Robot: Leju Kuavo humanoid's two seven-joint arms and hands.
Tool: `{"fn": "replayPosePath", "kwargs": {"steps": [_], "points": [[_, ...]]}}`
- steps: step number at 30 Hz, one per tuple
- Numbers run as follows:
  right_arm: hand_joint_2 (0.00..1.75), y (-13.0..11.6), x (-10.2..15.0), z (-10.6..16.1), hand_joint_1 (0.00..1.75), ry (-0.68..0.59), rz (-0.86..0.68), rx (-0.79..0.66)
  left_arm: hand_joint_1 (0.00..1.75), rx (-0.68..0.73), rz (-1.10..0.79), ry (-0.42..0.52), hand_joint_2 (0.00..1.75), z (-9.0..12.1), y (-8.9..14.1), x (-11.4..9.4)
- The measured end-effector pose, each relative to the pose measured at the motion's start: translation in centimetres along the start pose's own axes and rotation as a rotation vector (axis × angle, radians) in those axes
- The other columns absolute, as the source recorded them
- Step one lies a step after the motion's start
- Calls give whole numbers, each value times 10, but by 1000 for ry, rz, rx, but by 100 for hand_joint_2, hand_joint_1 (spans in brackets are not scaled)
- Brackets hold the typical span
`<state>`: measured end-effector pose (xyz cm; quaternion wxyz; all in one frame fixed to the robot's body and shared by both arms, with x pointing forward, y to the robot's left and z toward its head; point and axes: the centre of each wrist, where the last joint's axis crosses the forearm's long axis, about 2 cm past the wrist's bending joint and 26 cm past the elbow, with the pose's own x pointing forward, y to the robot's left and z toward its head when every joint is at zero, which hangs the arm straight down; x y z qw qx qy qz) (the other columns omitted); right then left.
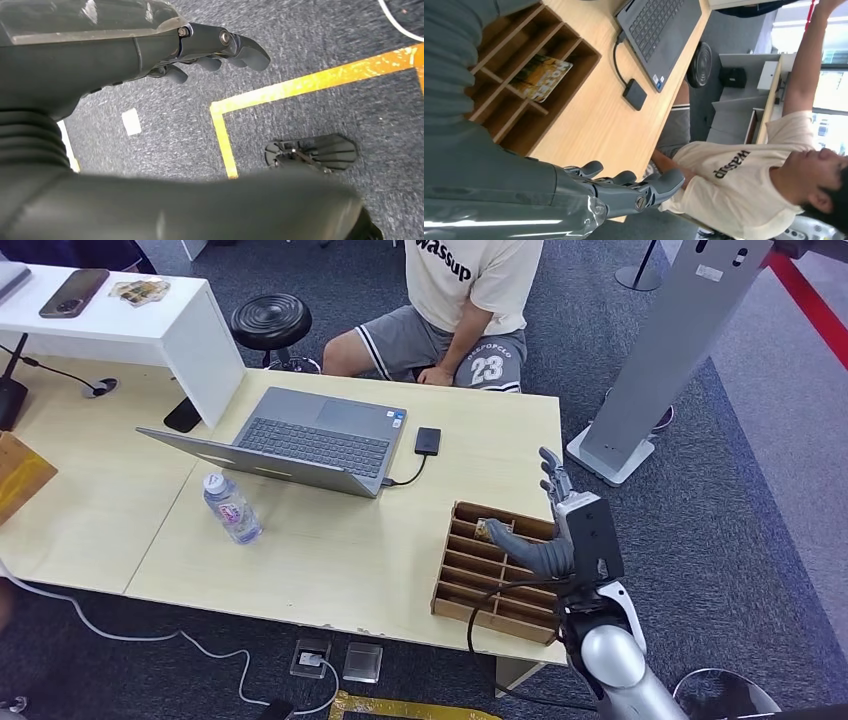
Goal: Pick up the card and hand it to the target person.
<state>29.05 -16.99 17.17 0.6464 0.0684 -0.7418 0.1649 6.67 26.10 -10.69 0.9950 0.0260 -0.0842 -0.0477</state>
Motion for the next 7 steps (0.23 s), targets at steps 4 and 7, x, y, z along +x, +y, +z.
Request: {"fn": "replayPosePath", "kwargs": {"steps": [4, 7], "points": [[175, -12, -8, 16, 0, 46, -50, -12, 0, 3, 18, 9, 0, 0, 2, -1], [175, -18, -14, 27, 0, 82, -70, -19, 0, 4, 27, 15, 0, 0, 3, -2]]}}
